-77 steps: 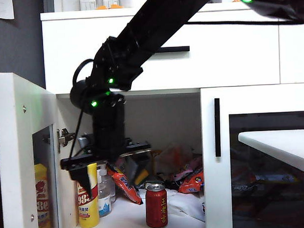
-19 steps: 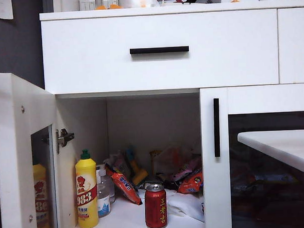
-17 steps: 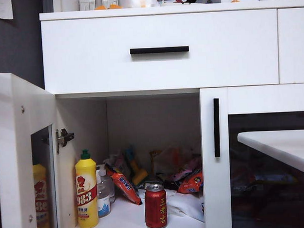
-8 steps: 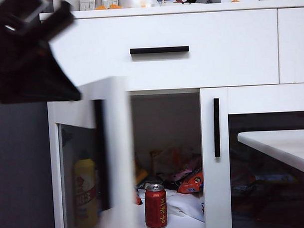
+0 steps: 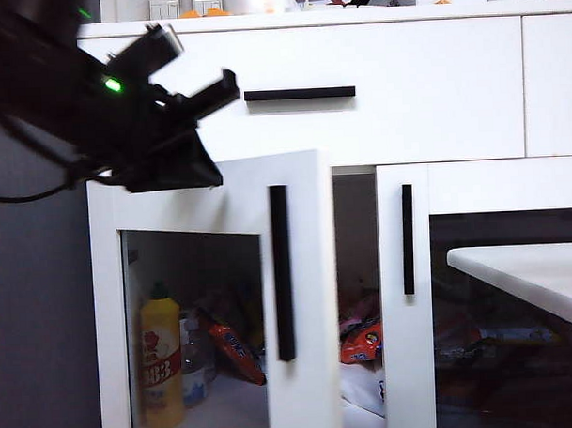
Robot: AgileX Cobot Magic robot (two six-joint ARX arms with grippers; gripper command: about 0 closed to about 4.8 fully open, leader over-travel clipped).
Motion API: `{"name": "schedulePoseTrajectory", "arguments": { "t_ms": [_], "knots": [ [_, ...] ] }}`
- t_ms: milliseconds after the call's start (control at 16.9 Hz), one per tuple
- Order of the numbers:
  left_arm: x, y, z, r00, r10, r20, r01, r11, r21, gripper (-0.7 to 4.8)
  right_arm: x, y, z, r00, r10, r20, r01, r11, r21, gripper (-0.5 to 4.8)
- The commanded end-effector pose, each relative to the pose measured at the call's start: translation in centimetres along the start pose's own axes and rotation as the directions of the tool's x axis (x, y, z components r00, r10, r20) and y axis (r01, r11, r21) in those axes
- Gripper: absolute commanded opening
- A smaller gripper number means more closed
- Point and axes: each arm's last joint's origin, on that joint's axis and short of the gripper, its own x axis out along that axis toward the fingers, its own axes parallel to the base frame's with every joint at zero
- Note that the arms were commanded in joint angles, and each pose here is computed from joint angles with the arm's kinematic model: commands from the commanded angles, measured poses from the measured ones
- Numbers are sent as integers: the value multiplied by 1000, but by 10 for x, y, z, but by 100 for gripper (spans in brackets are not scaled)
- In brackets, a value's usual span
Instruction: Open the left door of the white cabinet, pick up a can of beverage from the table on the right, place it inside the cabinet, and finally close the cabinet door.
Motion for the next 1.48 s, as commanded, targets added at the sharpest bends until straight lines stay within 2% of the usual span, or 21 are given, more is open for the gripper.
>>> {"name": "schedulePoseTrajectory", "arguments": {
  "t_ms": [59,177,354,531,826,885,944,1062,1298,1476],
  "knots": [
    [29,1,11,998,-66,4,66,996,58,-5,-1,1,3,1000,3,23,-3,1000,-6,479],
    [59,-1,13,998,-67,-5,67,990,120,-5,-5,1,5,997,-48,62,48,999,-12,479],
    [83,-1,20,997,-70,31,65,989,134,-5,-13,2,9,986,-84,144,90,995,-36,479],
    [104,3,27,995,-49,87,36,988,148,-6,-15,2,9,983,-104,149,110,993,-33,479],
    [146,21,44,989,-13,148,-12,987,163,-5,-15,0,6,979,-160,125,164,986,-21,479],
    [150,23,46,988,-7,156,-20,985,172,-6,-15,0,5,978,-170,119,173,985,-19,479],
    [155,24,47,987,-4,163,-31,977,211,-5,-15,-1,4,977,-177,115,180,983,-18,479],
    [164,30,52,984,5,179,-47,972,229,-5,-16,-1,4,974,-193,117,196,980,-16,479],
    [167,45,62,978,35,205,-80,973,214,-6,-18,-2,3,967,-222,123,225,974,-11,479],
    [158,40,71,985,32,170,-69,974,217,-6,-20,-1,3,967,-223,122,227,974,-16,479]
  ]
}}
